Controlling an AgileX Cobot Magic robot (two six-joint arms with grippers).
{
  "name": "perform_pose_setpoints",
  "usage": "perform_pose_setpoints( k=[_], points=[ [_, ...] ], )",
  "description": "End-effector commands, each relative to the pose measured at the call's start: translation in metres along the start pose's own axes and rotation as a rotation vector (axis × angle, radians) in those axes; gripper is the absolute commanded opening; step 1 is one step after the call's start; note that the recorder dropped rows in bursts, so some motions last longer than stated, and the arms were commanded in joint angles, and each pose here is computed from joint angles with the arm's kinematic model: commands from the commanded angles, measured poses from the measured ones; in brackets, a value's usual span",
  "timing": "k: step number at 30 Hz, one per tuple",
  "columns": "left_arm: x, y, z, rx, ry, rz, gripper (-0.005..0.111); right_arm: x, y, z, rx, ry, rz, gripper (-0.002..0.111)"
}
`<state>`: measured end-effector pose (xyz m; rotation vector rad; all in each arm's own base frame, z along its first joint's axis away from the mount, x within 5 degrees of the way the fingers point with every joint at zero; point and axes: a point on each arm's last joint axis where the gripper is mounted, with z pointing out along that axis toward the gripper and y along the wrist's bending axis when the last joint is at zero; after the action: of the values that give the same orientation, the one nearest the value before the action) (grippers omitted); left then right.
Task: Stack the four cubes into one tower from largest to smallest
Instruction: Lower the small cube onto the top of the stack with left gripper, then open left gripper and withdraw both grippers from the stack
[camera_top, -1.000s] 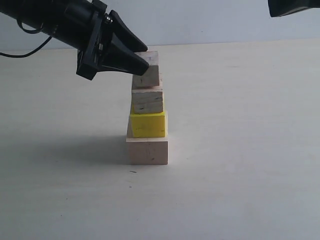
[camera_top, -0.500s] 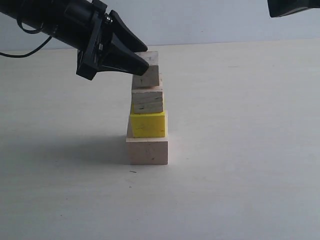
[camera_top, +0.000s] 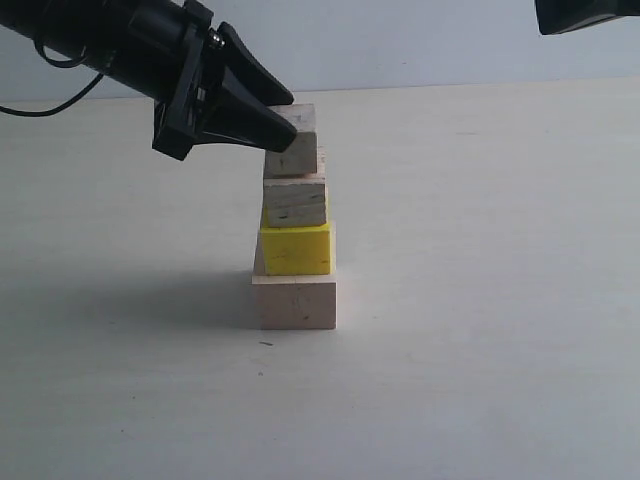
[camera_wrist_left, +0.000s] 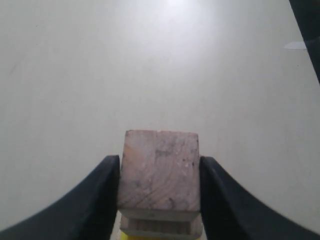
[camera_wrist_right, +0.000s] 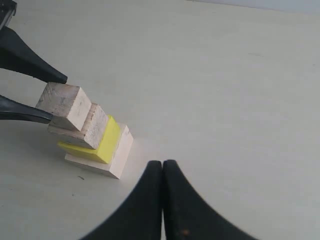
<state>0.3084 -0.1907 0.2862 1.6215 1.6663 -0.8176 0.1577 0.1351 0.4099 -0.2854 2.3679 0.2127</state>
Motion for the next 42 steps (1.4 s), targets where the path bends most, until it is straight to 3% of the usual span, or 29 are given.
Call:
perform_pose_setpoints(
  k=[1, 4, 6, 10, 15, 20, 28, 34, 37, 40, 41, 42],
  points=[
    [-0.002, -0.002, 0.000, 0.007, -0.011, -0.015, 0.003, 0.000, 0.000, -0.001, -0.003, -0.011, -0.006, 0.000],
    [-0.002, -0.002, 0.000, 0.007, -0.013, -0.016, 0.016, 0.000, 0.000, -0.001, -0.006, -0.009, -0.004, 0.000],
    [-0.002, -0.002, 0.000, 0.007, -0.017, -0.022, 0.033, 0.001, 0.000, -0.001, -0.012, -0.004, -0.001, 0.000],
    [-0.002, -0.002, 0.000, 0.007, -0.017, -0.022, 0.048, 0.001, 0.001, -0.001, -0.013, -0.004, -0.004, 0.000],
    [-0.002, -0.005, 0.000, 0.034, -0.018, -0.021, 0.049, 0.001, 0.001, -0.001, -0.015, -0.003, -0.005, 0.000],
    [-0.005, -0.005, 0.000, 0.040, -0.043, -0.034, 0.062, 0.001, 0.001, -0.001, -0.016, -0.002, -0.007, 0.000],
    [-0.006, -0.006, -0.002, 0.030, -0.045, -0.030, 0.062, 0.002, 0.002, -0.001, -0.029, 0.008, -0.016, 0.000],
    [-0.037, -0.027, -0.039, -0.078, -0.072, 0.063, 0.062, 0.002, 0.002, -0.001, -0.029, 0.008, -0.016, 0.000],
    [-0.056, -0.046, -0.067, -0.174, -0.082, 0.104, 0.058, 0.002, 0.002, -0.001, -0.029, 0.008, -0.016, 0.000],
    [-0.072, -0.069, -0.098, -0.284, -0.091, 0.137, 0.019, 0.001, 0.002, -0.001, -0.024, -0.002, -0.021, 0.000],
    [-0.076, -0.078, -0.108, -0.314, -0.082, 0.160, 0.000, -0.001, 0.001, -0.004, -0.036, -0.029, -0.020, 0.000],
    [-0.078, -0.082, -0.112, -0.323, -0.089, 0.159, 0.000, -0.002, 0.001, -0.007, -0.054, -0.056, -0.017, 0.000]
  ],
)
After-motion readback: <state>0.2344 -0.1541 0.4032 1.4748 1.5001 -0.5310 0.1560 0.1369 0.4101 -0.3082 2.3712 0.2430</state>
